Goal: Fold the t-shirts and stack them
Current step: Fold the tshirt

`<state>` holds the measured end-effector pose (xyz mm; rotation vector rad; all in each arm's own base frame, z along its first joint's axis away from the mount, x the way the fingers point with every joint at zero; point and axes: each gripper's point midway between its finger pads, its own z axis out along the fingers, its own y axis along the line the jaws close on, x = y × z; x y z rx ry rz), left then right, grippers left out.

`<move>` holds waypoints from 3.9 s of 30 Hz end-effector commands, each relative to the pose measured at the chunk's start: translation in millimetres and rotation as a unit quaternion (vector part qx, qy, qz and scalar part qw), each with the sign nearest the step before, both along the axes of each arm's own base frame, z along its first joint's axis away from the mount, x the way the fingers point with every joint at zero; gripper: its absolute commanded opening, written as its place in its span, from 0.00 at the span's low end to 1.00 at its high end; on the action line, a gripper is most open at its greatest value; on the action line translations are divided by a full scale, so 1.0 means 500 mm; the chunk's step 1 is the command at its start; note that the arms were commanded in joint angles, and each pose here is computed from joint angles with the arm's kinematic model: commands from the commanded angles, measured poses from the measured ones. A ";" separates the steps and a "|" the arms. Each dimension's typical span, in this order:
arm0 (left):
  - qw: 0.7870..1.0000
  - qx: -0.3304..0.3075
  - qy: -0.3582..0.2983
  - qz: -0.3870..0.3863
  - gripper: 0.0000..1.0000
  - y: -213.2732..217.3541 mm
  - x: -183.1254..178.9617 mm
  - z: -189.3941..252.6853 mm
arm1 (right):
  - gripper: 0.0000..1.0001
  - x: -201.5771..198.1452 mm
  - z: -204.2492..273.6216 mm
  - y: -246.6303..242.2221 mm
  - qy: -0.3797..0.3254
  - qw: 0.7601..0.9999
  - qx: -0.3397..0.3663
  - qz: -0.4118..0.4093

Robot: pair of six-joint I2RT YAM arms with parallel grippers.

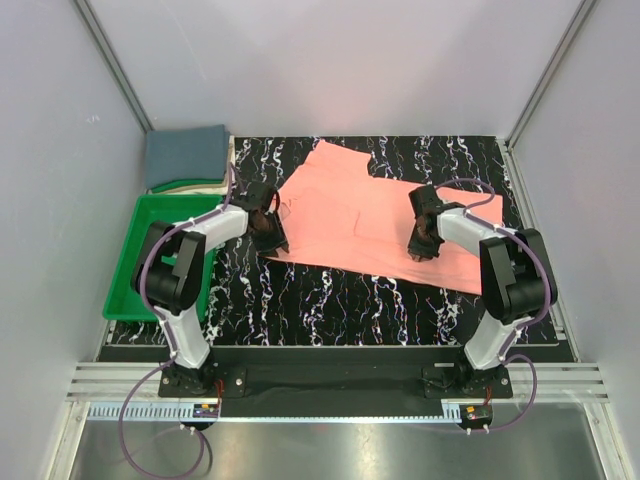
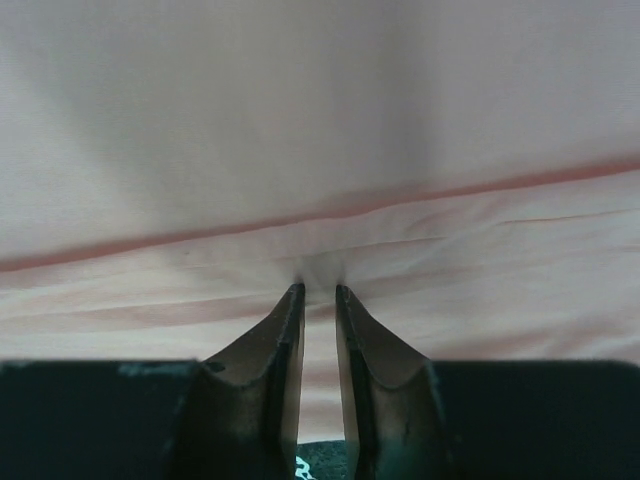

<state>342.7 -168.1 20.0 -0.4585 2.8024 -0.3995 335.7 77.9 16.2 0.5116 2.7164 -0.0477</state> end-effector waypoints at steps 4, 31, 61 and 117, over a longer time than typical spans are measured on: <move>0.996 0.079 0.013 0.044 0.43 0.097 -0.065 -0.005 | 0.25 -0.015 0.035 -0.032 -0.014 0.999 -0.002 -0.034; 0.986 -0.152 0.062 0.007 0.48 -0.019 -0.087 -0.029 | 0.30 -0.003 0.052 -0.119 0.001 0.988 0.098 -0.117; 0.978 0.011 -0.208 -0.034 0.60 0.099 0.167 0.342 | 0.38 0.148 0.254 -0.181 -0.179 0.979 0.061 -0.070; 0.976 -0.130 -0.146 -0.098 0.18 0.041 0.476 0.031 | 0.57 0.410 0.013 -0.404 -0.108 0.956 0.061 0.265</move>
